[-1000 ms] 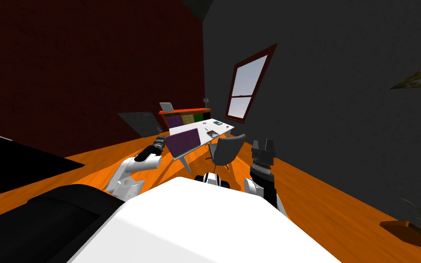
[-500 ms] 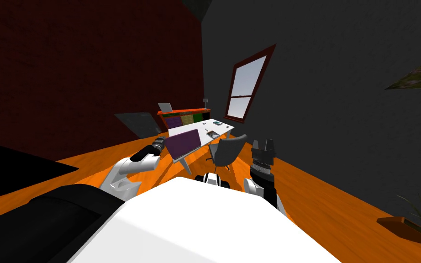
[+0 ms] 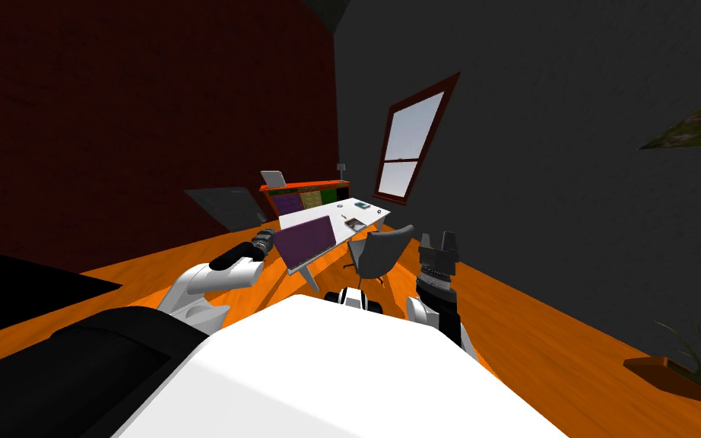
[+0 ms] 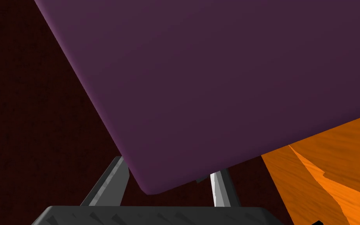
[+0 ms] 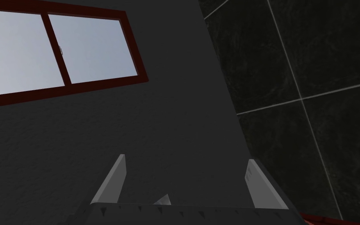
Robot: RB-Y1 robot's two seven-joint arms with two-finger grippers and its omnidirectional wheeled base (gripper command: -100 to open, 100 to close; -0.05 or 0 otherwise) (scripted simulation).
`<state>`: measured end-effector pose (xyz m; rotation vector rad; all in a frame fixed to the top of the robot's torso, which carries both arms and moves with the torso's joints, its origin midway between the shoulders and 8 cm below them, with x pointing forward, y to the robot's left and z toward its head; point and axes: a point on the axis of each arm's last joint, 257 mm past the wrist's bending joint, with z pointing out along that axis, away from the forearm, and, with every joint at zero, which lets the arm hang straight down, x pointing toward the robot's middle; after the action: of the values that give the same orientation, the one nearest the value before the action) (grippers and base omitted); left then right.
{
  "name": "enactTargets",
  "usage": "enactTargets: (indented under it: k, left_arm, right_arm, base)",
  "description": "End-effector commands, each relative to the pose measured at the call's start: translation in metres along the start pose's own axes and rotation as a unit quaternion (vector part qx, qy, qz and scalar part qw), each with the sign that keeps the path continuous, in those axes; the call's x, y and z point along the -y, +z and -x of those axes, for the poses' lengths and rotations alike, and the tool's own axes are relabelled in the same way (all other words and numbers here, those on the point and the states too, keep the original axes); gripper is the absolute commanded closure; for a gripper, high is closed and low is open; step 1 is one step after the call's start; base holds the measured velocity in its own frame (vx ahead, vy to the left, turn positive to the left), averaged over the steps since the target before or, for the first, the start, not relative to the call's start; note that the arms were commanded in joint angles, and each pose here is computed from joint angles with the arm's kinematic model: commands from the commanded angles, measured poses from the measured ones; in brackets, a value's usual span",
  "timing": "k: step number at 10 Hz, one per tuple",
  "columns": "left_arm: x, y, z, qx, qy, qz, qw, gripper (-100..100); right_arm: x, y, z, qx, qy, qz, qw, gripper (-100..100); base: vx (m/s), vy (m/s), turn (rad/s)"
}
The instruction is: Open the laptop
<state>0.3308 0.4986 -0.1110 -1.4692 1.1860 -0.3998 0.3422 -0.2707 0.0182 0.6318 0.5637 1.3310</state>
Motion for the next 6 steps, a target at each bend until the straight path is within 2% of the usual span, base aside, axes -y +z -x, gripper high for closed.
enactTargets:
  k: [1, 2, 3, 4, 6]
  left_arm:
    - [-0.012, -0.003, -0.002, -0.004, -0.002, 0.026, 0.9996, 100]
    - [-0.004, -0.003, -0.001, -0.003, -0.001, 0.013, 0.9999, 100]
    - [-0.01, -0.005, -0.003, -0.009, -0.01, 0.031, 0.9994, 100]
    - [-0.01, -0.005, -0.003, -0.009, -0.01, 0.031, 0.9994, 100]
    - [-0.018, -0.008, -0.005, -0.016, -0.018, 0.05, 0.9985, 100]
  right_arm:
    - [0.0, 0.0, 0.0, 0.0, 0.0, 0.0, 1.0, 0]
    - [0.0, 0.0, 0.0, 0.0, 0.0, 0.0, 1.0, 0]
    - [0.0, 0.0, 0.0, 0.0, 0.0, 0.0, 1.0, 0]
    - [0.0, 0.0, 0.0, 0.0, 0.0, 0.0, 1.0, 0]
    - [0.0, 0.0, 0.0, 0.0, 0.0, 0.0, 1.0, 0]
  base:
    - [0.017, 0.026, -0.01]
    - [0.008, 0.008, -0.001]
    - [0.029, 0.035, -0.028]
    - [0.035, 0.044, -0.021]
    - [0.035, 0.057, -0.024]
